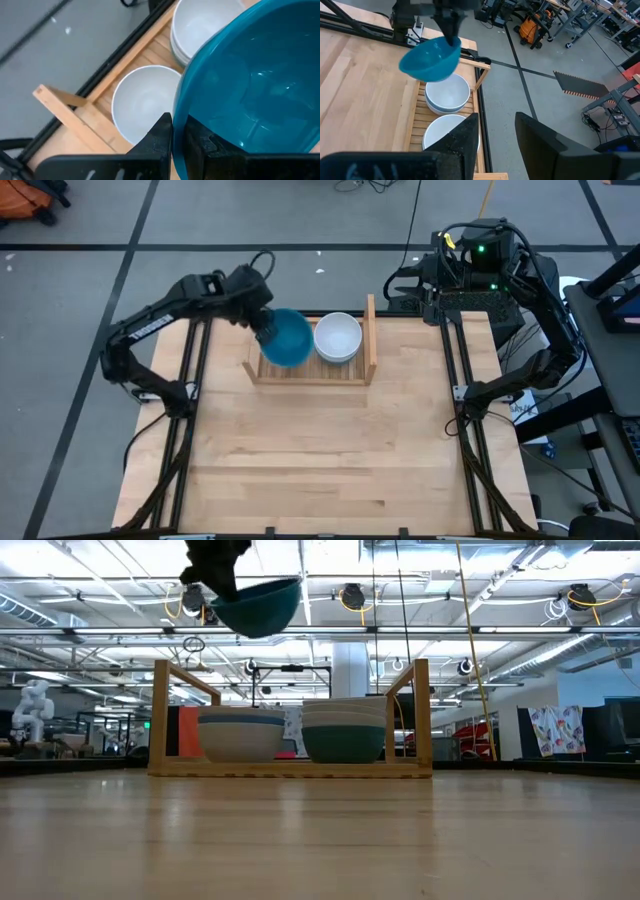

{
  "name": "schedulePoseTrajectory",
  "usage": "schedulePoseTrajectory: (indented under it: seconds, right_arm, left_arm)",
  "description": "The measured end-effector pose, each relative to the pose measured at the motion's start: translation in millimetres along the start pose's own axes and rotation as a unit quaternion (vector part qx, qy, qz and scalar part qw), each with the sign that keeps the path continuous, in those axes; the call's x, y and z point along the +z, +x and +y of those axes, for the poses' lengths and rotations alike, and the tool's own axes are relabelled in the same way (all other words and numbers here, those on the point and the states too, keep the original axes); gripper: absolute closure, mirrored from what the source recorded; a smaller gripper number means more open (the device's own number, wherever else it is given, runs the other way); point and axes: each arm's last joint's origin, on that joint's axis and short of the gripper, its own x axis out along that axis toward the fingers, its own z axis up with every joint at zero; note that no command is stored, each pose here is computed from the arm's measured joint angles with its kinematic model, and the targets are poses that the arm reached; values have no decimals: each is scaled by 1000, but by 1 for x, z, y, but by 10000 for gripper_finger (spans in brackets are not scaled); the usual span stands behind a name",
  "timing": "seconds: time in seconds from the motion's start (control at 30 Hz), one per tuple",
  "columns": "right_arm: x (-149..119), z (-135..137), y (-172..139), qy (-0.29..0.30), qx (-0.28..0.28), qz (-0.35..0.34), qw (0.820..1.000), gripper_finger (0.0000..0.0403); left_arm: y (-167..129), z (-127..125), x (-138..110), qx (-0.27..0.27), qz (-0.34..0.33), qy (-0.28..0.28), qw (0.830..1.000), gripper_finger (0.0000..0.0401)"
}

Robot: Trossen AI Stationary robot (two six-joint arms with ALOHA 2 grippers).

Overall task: Place and stack bowls onto a shelf
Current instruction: Stack the blue bowl on the blue bowl on the shelf

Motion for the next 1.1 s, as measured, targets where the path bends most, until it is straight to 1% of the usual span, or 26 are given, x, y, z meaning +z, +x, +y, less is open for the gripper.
schedulePoseTrajectory:
  seconds: [0.03, 0.1, 0.23, 0.4, 0.53, 0.63, 0.87, 0.93, 1.1]
  right_arm:
    - [0, 0, 0, 0, 0, 0, 1000, 280]
    - [0, 0, 0, 0, 0, 0, 1000, 280]
    - [0, 0, 0, 0, 0, 0, 1000, 280]
    - [0, 0, 0, 1, 0, 0, 1000, 280]
    - [0, 0, 0, 1, 0, 0, 1000, 280]
    - [0, 0, 0, 2, 0, 0, 1000, 280]
    - [0, 0, 0, 2, 0, 0, 1000, 280]
    - [0, 0, 0, 2, 0, 0, 1000, 280]
    - [0, 0, 0, 2, 0, 0, 1000, 280]
  left_arm:
    - [4, 5, 2, -5, 6, -9, 1000, 377]
    - [12, 13, 5, -9, 17, -7, 1000, 377]
    - [33, 27, 11, 0, 47, -4, 999, 377]
    - [63, 42, 17, -38, 95, -18, 995, 377]
    - [91, 52, 15, -33, 151, -15, 988, 377]
    - [106, 58, 15, -30, 178, -7, 984, 377]
    - [125, 73, 15, -10, 197, 2, 980, 377]
    - [128, 75, 15, 3, 202, 5, 979, 377]
    - [130, 81, 14, 6, 208, 12, 978, 377]
